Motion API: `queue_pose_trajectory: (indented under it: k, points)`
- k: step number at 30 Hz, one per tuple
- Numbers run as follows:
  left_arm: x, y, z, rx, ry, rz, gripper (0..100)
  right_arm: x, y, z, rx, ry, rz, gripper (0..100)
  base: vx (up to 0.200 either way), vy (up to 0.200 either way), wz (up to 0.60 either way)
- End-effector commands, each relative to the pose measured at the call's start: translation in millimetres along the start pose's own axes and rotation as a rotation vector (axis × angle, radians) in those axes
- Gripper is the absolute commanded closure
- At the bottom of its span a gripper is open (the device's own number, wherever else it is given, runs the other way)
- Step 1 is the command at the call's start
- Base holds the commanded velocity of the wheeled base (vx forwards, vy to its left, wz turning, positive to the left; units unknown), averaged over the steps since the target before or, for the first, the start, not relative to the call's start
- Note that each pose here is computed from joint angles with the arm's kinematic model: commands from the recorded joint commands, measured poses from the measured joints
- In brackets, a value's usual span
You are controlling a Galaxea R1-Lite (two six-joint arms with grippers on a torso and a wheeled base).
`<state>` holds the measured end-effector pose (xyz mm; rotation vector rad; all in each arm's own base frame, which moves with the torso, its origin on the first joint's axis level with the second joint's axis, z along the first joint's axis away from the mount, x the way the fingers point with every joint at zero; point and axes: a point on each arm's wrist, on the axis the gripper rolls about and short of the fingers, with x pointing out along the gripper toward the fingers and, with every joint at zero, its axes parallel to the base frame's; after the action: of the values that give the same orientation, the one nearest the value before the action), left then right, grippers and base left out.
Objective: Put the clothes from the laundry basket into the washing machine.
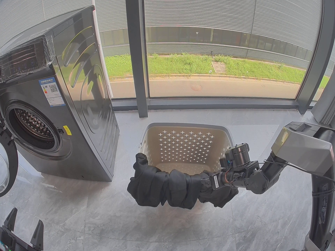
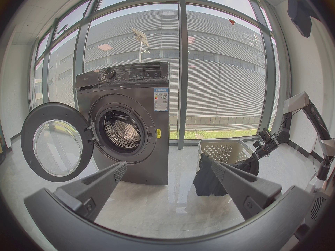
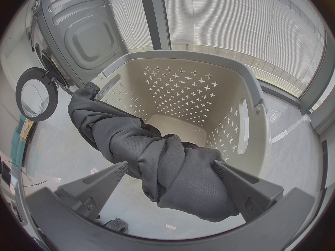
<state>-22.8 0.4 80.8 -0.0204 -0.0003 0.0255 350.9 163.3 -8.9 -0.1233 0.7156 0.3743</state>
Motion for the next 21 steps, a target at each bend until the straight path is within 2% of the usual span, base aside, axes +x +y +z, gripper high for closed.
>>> queue_pose_trajectory:
  k: [1, 3, 4, 21]
  points:
    - [-0.2, 0.1, -4.9, -0.001, -0.002, 0.001, 0, 4.7, 0.7, -1.5, 0.000, 0.005, 0.001, 0, 0.000, 0.000, 0.00]
    - [-0.2, 0.1, -4.9, -0.001, -0.002, 0.001, 0, 5.4, 0.8, 0.9, 0.000, -0.010, 0.002, 0, 0.000, 0.000, 0.00]
    - [-0.2, 0.1, -4.9, 0.000, -0.002, 0.001, 0, 5.4, 0.8, 1.3, 0.000, -0.014, 0.002, 100, 0.000, 0.000, 0.00]
    - [-0.2, 0.1, -4.9, 0.000, -0.002, -0.001, 0, 0.8, -3.0, 13.5, 0.008, -0.058, -0.004, 100, 0.000, 0.000, 0.00]
